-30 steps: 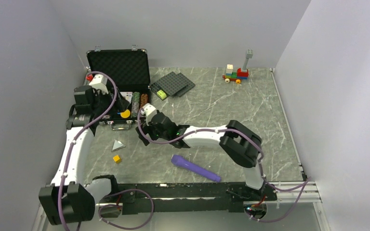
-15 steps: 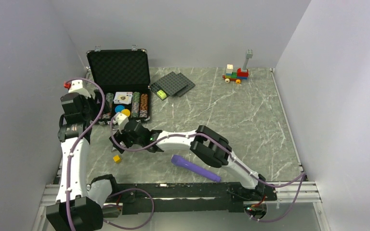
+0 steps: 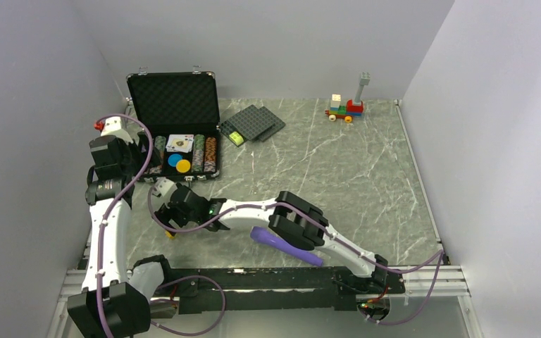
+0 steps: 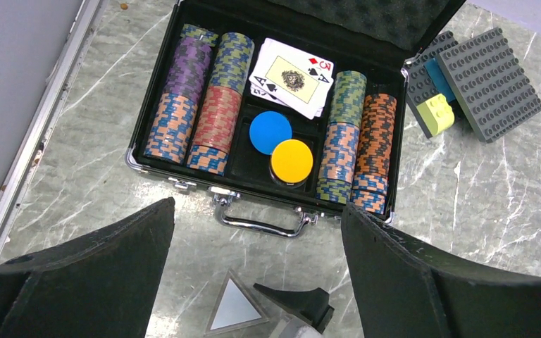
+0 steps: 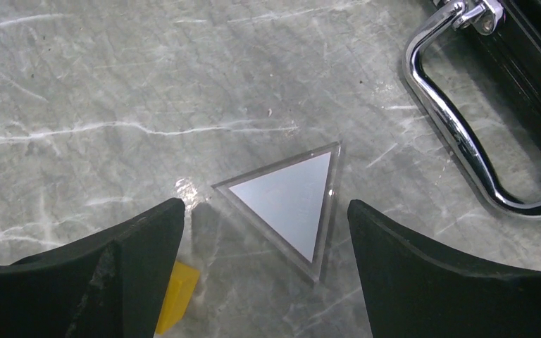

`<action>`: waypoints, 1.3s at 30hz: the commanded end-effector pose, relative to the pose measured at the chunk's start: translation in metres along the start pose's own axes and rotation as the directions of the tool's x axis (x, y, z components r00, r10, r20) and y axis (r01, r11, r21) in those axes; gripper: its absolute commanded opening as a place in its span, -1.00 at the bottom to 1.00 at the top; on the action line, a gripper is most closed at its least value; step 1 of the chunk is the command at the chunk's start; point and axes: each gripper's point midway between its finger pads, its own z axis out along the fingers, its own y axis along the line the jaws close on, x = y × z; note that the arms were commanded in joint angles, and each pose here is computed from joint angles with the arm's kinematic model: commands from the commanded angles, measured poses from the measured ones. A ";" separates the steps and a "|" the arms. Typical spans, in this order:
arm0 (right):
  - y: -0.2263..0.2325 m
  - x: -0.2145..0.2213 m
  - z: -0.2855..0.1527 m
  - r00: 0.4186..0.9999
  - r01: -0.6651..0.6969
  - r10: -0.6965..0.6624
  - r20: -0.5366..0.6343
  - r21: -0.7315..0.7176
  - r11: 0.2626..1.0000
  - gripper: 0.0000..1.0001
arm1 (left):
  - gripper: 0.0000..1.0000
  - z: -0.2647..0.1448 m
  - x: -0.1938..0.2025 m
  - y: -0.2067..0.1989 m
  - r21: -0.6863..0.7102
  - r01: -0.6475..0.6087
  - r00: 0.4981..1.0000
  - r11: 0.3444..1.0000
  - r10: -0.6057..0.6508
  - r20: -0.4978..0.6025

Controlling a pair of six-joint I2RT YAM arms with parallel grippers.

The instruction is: Pack up texas hold em set

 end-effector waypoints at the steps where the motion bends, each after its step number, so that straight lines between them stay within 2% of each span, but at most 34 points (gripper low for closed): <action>1: 0.000 -0.009 0.009 0.999 0.030 -0.031 0.021 0.032 0.999 0.81 | 0.84 0.000 -0.009 -0.004 0.021 0.016 0.999 1.000 -0.017 0.034; 11: -0.010 0.007 0.020 0.999 0.038 -0.035 -0.027 0.094 0.995 0.77 | 0.84 0.000 -0.009 -0.005 0.028 0.018 0.999 0.999 -0.019 0.034; 17: -0.016 0.016 0.018 0.998 0.023 -0.016 -0.056 0.131 0.991 0.56 | 0.84 0.000 -0.009 -0.005 0.031 0.017 0.999 0.999 -0.018 0.035; 24: -0.024 0.037 0.000 0.992 0.024 -0.002 -0.128 0.171 0.985 0.36 | 0.84 0.000 -0.009 -0.006 0.036 0.019 0.999 0.999 -0.020 0.034; 31: -0.049 0.045 -0.034 0.989 -0.010 0.050 -0.139 0.275 0.961 0.20 | 0.84 0.000 -0.008 -0.008 0.046 0.021 0.999 0.999 -0.023 0.030; 39: -0.075 0.057 -0.085 0.989 -0.061 0.100 -0.110 0.312 0.948 0.21 | 0.83 0.001 -0.007 -0.011 0.061 0.026 0.999 0.998 -0.028 0.024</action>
